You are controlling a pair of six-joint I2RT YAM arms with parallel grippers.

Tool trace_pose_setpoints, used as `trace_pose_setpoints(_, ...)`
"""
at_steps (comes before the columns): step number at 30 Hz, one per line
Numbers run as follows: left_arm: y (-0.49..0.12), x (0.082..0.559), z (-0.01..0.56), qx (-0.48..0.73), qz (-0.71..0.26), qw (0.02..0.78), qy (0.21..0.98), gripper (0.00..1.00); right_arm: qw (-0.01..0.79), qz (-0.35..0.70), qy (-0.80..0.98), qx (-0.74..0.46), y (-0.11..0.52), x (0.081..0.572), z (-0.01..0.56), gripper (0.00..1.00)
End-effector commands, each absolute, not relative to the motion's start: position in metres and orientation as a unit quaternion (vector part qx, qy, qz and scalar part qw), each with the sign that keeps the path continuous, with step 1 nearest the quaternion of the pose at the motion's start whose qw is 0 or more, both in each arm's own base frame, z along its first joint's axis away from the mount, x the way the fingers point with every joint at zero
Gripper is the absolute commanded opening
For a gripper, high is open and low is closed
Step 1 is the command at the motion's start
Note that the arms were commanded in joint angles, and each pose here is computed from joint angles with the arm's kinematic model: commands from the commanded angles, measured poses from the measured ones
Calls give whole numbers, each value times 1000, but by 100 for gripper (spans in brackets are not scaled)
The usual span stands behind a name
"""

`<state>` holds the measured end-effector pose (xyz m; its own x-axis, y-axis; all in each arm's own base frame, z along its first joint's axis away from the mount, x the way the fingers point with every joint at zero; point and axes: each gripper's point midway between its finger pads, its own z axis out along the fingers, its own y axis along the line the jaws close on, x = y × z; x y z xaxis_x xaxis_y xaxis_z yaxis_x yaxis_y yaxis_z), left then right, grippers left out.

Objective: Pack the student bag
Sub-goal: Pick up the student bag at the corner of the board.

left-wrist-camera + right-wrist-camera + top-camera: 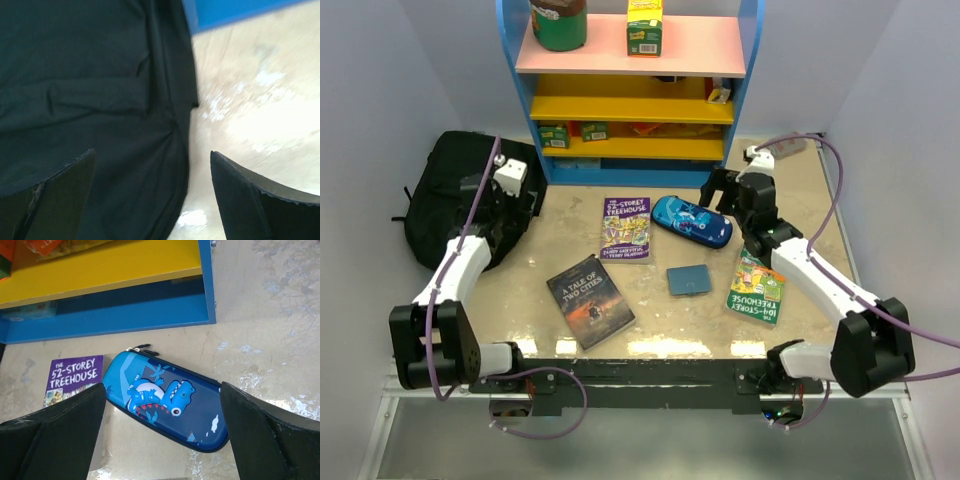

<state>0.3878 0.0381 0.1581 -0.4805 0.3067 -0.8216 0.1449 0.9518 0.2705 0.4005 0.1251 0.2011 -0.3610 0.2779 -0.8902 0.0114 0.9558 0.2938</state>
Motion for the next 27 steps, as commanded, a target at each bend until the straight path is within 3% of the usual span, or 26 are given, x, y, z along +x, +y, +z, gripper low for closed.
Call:
trace_pose_setpoints(1, 68, 384, 146, 161, 138, 453, 866, 100, 583, 135, 796, 94, 124, 394, 225, 99)
trace_pose_setpoints(19, 137, 325, 74, 239, 223, 324, 888, 100, 585, 148, 793, 78, 127, 379, 219, 99)
trace_pose_setpoints(27, 111, 292, 48, 305, 162, 291, 892, 100, 588, 154, 791, 72, 129, 378, 228, 99)
